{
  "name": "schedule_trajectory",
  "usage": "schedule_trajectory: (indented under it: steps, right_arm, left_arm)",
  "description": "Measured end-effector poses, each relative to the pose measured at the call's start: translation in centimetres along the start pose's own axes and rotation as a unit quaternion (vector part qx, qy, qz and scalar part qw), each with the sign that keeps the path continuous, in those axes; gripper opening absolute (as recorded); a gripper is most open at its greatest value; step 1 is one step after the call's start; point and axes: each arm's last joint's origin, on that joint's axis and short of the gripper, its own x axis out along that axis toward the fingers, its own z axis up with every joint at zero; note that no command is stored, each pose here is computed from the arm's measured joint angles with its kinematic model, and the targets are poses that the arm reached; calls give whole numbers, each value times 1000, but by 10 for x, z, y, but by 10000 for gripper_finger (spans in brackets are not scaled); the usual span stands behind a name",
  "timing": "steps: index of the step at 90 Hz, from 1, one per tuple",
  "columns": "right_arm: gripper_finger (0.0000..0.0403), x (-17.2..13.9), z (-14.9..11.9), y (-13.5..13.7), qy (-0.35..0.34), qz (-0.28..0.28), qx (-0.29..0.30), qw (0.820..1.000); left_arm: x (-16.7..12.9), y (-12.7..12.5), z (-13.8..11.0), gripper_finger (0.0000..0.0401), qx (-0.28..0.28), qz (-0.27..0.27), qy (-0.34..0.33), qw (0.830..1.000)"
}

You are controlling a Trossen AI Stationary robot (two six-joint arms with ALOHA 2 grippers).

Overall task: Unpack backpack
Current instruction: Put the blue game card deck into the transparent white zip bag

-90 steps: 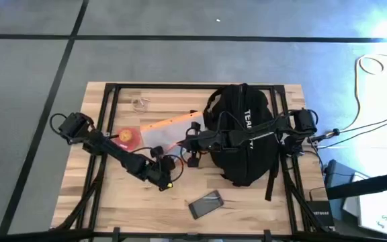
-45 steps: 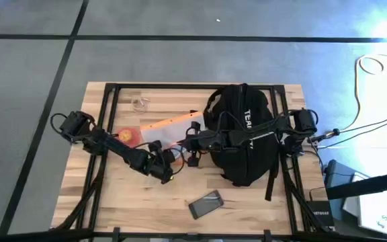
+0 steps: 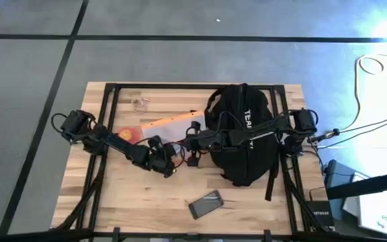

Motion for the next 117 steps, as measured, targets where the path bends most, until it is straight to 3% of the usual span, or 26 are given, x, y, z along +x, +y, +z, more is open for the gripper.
schedule_trajectory:
  steps: [46,71,86,94,106,117]
  right_arm:
    - [0,0,0,0,0,0,0,1000]
    - [0,0,0,0,-1,0,0,1000]
    - [0,0,0,0,0,1,0,1000]
    - [0,0,0,0,0,1,0,1000]
    - [0,0,0,0,2,1,-1,1000]
    - [0,0,0,0,0,1,-2,1000]
  left_arm:
    - [0,0,1,0,-7,3,-7,1000]
    - [2,1,11,0,-53,30,-66,996]
    - [6,5,15,0,-63,36,-65,995]
    - [-1,0,14,0,-39,17,-74,996]
    - [-26,-21,19,0,43,-46,-135,989]
    - [-18,-23,9,0,107,-70,-87,988]
